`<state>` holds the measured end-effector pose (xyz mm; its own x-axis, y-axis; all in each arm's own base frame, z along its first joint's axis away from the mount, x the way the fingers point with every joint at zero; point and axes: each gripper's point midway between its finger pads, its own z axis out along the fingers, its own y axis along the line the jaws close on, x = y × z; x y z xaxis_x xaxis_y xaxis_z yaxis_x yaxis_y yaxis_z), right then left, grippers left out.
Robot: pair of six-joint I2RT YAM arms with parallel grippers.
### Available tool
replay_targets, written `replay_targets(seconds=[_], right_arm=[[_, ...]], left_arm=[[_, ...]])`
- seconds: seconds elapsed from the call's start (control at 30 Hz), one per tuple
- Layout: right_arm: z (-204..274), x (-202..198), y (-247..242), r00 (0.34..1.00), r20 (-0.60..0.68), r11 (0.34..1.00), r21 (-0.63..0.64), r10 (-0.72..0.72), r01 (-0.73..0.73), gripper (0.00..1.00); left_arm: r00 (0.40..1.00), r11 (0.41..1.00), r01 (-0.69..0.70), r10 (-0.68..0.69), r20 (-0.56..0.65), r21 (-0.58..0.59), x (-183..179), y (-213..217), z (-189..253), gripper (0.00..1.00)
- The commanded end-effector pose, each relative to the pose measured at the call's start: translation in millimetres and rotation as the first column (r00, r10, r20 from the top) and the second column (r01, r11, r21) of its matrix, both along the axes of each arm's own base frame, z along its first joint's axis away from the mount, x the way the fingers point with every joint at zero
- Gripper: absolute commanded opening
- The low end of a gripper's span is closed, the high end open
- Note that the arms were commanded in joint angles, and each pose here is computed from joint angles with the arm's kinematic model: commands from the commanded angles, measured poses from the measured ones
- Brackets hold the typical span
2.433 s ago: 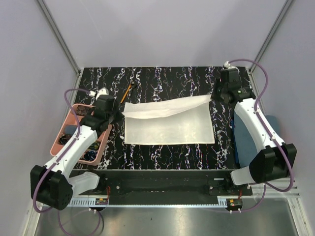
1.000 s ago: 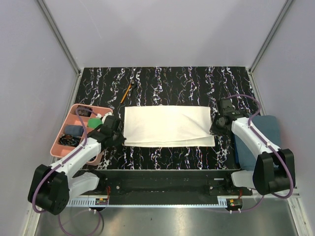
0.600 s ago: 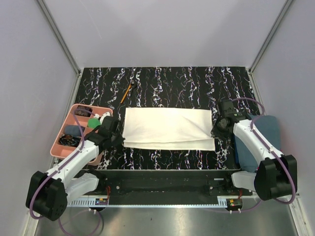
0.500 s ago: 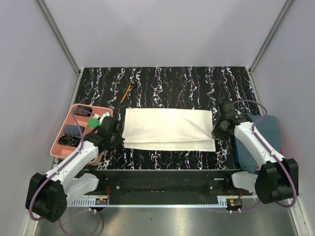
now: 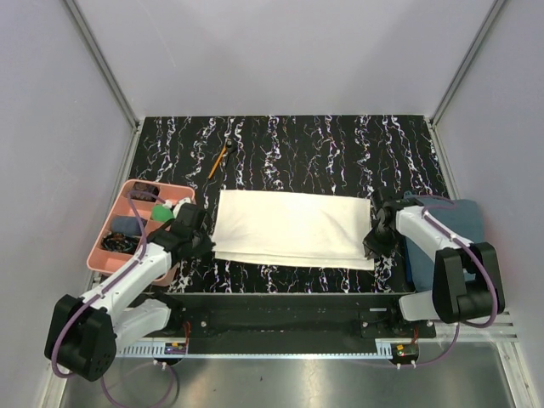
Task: Fold the napkin into a case and place the utensils inside
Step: Fold and flatten the napkin at the center of the board.
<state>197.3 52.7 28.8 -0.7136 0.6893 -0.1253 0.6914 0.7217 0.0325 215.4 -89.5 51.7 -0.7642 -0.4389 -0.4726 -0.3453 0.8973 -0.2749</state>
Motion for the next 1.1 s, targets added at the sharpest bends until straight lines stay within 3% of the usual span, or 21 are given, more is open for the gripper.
replay_targets(seconds=[0.0,0.3,0.47,0.57,0.63,0.87,1.07], right_arm=[[-14.3,22.2,2.3,0.997,0.039,0.997,0.015,-0.071,0.07,0.0],[-31.7,96.5,9.0,0.985,0.166,0.999,0.0,0.04,-0.04,0.0],[7.2,125.2,-0.2,0.965,0.226,0.989,-0.084,0.135,-0.119,0.0],[35.7,115.0,-23.5,0.963,0.212,0.971,-0.204,0.166,-0.122,0.0],[45.9,109.9,-26.9,0.96,0.214,0.966,-0.22,0.182,-0.134,0.0],[48.8,85.1,-14.9,0.963,0.217,0.982,-0.133,0.159,-0.133,0.0],[32.6,65.9,-19.0,0.979,0.149,0.983,-0.138,0.143,-0.122,0.0]], left_arm=[[1.0,1.0,-0.004,0.004,0.01,0.004,6.6,-1.2,-5.1,0.0],[0.999,0.999,-0.033,0.031,0.035,0.042,30.3,-0.6,-8.2,0.0],[0.994,0.998,-0.025,0.019,0.104,0.056,48.5,-1.7,20.1,0.0],[0.994,0.998,-0.01,0.004,0.109,0.056,45.0,-1.3,26.5,0.0],[0.995,0.999,-0.006,0.001,0.104,0.044,39.8,-1.6,24.6,0.0],[1.0,1.0,0.0,0.0,0.022,0.002,17.3,-5.1,-5.5,0.0],[1.0,1.0,0.009,-0.009,-0.016,-0.002,11.4,-7.0,-19.2,0.0]])
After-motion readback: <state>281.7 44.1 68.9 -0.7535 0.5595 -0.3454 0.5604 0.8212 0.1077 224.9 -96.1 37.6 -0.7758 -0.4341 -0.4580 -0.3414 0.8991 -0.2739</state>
